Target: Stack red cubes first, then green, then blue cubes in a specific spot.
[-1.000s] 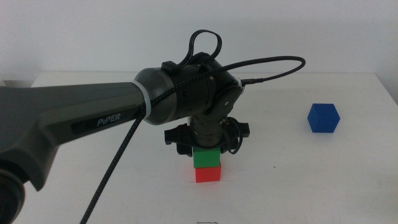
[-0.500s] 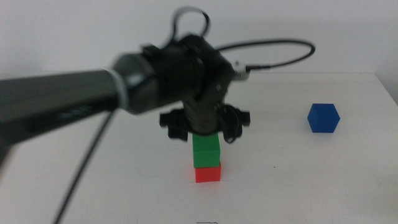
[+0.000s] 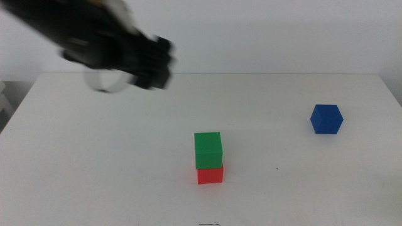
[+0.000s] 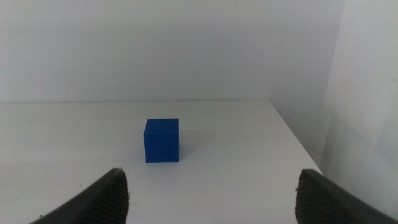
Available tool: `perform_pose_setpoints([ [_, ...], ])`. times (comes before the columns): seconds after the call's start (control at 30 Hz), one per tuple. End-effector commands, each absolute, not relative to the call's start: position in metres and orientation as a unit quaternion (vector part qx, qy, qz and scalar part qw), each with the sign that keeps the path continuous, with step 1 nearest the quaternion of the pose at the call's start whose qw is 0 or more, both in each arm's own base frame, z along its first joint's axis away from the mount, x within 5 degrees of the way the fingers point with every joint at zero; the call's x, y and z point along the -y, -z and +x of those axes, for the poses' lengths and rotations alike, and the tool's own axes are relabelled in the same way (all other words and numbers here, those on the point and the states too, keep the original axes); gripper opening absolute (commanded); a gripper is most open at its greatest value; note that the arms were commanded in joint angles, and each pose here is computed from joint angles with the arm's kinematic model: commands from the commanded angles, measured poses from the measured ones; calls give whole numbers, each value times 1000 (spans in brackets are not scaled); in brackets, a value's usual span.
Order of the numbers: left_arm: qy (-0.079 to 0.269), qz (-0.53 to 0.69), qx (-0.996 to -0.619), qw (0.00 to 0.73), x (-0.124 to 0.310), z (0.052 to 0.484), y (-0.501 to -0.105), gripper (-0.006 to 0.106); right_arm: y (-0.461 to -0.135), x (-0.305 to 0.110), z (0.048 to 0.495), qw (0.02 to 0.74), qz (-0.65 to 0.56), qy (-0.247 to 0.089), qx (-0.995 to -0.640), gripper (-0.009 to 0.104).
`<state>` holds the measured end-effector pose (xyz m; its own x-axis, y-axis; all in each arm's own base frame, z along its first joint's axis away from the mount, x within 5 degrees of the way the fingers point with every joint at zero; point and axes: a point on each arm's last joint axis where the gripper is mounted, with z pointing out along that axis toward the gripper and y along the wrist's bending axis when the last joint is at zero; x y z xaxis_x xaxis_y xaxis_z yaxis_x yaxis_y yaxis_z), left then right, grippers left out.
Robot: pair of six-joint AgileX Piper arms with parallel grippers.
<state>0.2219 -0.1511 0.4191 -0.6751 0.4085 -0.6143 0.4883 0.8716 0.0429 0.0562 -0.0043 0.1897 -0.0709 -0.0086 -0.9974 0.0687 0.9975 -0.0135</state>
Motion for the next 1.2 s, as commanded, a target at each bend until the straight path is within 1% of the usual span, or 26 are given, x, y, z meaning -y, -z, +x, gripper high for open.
perform_pose_setpoints([
  [0.0,104,287,-875,376,122,193,-456,90,-206,4,54,722,10,36,-691,94],
  [0.1,114,299,-858,401,93,173,-465,90,-206,4,54,722,10,36,-691,94],
  [0.2,146,292,-849,416,76,156,-461,90,-206,4,54,722,10,36,-691,94],
  [0.23,151,292,-846,420,72,151,-458,90,-206,4,54,722,10,36,-691,94],
  [0.3,160,295,-836,434,64,142,-456,90,-206,4,54,722,10,36,-691,94],
  [0.4,188,300,-820,449,64,132,-453,90,-206,4,54,722,10,36,-691,94],
  [0.47,199,296,-817,453,64,130,-452,90,-206,4,54,722,11,36,-691,94],
  [0.73,196,285,-809,475,64,133,-455,90,-206,4,54,722,11,36,-691,94],
  [1.07,193,279,-805,486,63,135,-457,90,-206,4,54,722,11,36,-691,94],
  [1.17,191,269,-797,506,63,138,-461,90,-206,4,54,722,11,36,-691,94],
])
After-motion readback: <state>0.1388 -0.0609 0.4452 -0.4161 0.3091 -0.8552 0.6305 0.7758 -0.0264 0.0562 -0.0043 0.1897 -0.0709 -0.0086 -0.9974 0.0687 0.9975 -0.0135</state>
